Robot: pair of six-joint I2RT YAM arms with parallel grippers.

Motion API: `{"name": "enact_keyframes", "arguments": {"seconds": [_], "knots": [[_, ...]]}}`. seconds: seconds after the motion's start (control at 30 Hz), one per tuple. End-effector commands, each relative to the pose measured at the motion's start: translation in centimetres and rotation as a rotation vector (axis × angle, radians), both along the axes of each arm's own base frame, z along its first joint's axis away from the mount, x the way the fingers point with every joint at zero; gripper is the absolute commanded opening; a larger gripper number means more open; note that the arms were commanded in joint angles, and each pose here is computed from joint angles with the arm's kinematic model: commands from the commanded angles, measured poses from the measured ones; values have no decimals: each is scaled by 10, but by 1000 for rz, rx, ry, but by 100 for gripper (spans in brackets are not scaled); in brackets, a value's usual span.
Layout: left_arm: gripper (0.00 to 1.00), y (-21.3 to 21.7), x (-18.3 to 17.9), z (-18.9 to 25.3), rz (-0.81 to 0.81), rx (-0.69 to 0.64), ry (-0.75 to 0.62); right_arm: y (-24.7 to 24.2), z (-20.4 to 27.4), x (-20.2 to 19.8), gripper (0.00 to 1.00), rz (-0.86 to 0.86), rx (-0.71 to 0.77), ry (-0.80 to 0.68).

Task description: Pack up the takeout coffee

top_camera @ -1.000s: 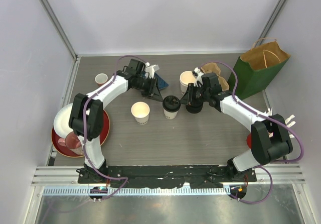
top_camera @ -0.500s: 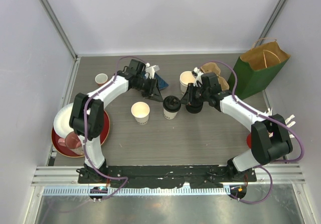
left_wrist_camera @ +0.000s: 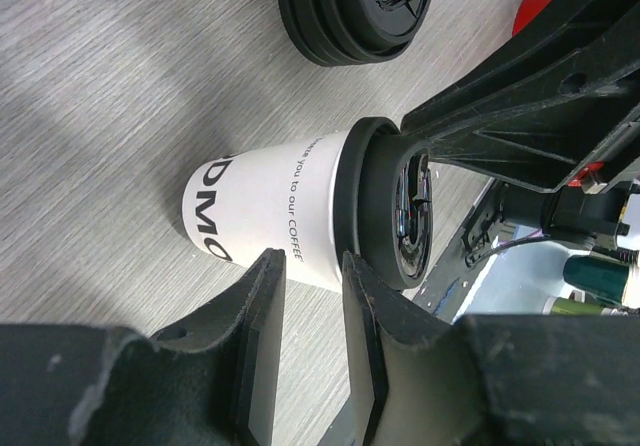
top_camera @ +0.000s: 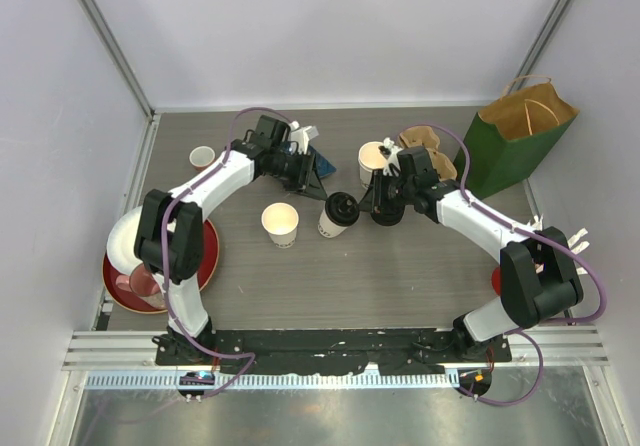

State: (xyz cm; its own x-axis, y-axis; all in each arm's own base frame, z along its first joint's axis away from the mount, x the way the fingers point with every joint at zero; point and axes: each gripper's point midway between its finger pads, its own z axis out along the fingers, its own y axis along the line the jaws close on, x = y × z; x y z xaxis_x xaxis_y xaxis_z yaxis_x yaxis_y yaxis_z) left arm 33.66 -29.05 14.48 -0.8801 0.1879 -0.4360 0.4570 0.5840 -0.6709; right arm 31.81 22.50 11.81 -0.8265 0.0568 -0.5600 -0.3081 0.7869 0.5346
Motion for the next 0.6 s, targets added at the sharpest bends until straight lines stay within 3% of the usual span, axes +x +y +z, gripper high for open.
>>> {"name": "enact_keyframes", "arguments": {"seconds": [0.0, 0.33, 0.57], "knots": [[34, 4, 9, 15, 27, -12, -42, 9, 27, 10, 23, 12, 22, -77], [38, 18, 15, 19, 58, 14, -78, 23, 37, 13, 23, 39, 28, -102], [31, 20, -7, 0, 21, 11, 4, 22, 31, 13, 23, 37, 15, -91]]}}
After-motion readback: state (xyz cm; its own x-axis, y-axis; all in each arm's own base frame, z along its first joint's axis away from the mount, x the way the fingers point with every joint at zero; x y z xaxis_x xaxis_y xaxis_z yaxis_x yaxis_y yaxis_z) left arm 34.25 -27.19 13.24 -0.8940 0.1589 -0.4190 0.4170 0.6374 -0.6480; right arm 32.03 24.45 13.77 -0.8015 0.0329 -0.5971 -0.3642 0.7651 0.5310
